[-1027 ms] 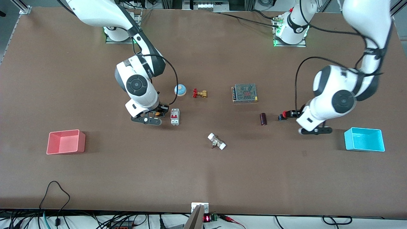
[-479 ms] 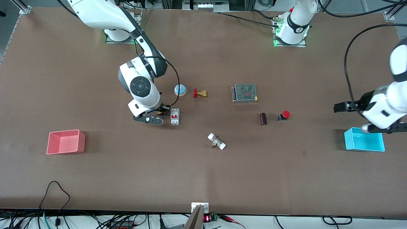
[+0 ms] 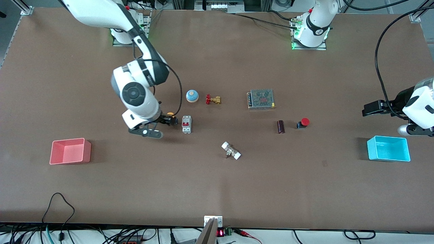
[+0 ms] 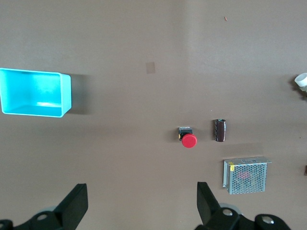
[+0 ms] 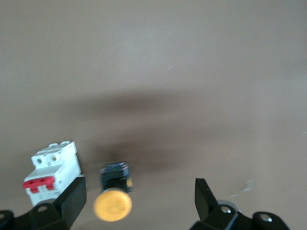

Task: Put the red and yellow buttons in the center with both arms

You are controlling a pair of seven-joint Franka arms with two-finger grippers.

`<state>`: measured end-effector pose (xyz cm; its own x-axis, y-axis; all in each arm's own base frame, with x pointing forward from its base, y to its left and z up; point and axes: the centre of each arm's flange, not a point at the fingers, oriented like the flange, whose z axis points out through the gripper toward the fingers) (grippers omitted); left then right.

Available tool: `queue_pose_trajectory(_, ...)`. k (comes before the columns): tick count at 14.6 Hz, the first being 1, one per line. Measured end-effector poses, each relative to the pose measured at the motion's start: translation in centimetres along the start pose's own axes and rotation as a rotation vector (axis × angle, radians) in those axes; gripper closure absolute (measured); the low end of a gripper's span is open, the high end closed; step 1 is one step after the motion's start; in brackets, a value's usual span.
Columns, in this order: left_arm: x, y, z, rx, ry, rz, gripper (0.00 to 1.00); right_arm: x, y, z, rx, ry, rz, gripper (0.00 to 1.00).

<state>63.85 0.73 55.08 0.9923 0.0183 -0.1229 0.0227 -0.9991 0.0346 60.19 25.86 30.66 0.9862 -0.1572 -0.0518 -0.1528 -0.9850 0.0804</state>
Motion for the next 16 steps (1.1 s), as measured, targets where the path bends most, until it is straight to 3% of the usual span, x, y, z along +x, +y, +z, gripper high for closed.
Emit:
queue_pose_trajectory(4, -1.0, -0.2, -1.4, 0.011, 0.020, -0.007, 0.00, 3.7, 6.6, -4.0, 0.019, 0.036, -0.040, 0.00)
queue_pose_trajectory(8, -3.8, 0.8, -1.6, 0.058, 0.090, -0.003, 0.00, 5.4, 13.3, -7.3, 0.016, 0.041, -0.099, 0.00)
queue_pose_trajectory(13, -6.4, 2.9, -2.0, 0.062, 0.114, 0.041, 0.00, 5.0, 19.1, -11.8, 0.011, 0.031, -0.113, 0.00)
queue_pose_trajectory(16, -6.9, 3.5, -2.3, 0.062, 0.121, 0.052, 0.00, 3.9, 21.1, -14.9, 0.043, 0.026, -0.124, 0.00)
